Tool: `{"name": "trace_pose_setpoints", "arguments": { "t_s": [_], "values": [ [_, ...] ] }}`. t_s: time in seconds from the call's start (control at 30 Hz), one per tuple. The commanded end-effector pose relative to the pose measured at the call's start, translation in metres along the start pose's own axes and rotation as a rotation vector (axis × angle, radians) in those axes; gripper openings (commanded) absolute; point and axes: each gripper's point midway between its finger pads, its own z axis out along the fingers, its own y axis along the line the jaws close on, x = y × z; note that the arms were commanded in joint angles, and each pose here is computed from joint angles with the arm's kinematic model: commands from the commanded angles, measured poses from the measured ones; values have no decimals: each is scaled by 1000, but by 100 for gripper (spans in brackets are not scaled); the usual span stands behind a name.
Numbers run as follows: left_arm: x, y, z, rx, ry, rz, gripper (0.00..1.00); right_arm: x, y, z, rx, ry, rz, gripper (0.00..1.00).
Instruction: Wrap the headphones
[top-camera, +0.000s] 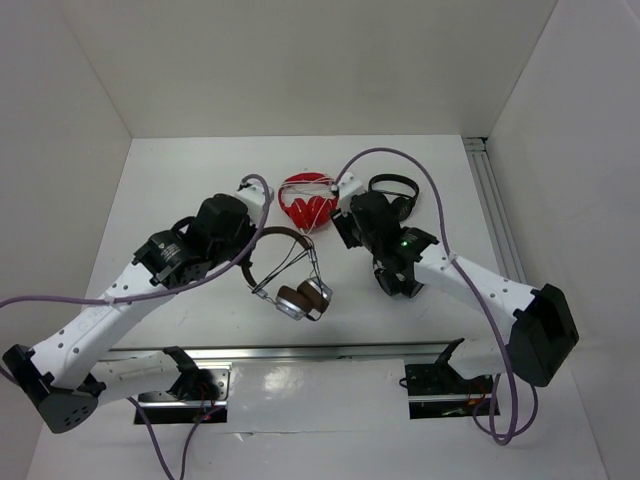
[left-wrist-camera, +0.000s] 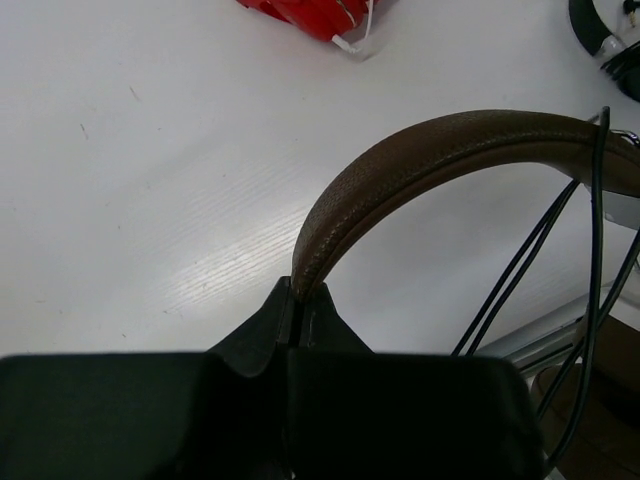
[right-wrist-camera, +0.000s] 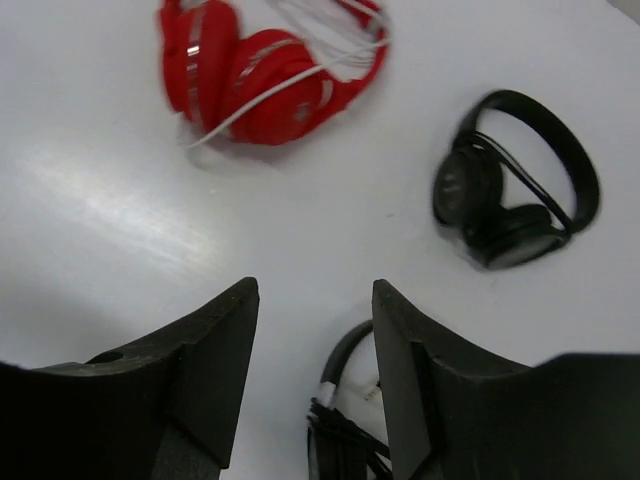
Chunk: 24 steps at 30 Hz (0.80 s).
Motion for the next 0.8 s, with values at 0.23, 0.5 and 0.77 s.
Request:
{"name": "trace_pose_setpoints", "arguments": {
  "t_s": [0.23, 0.5, 0.77],
  "values": [
    [-8, -42, 43, 227, -59, 185, 0, -38, -110, -56, 364, -179, 396, 62],
    [-2, -69, 85, 437, 33, 276, 0, -45, -101, -63, 298, -187, 402, 63],
    [4, -84, 142, 491, 109, 344, 0, -46, -82, -63, 206, -191, 389, 63]
  ]
}}
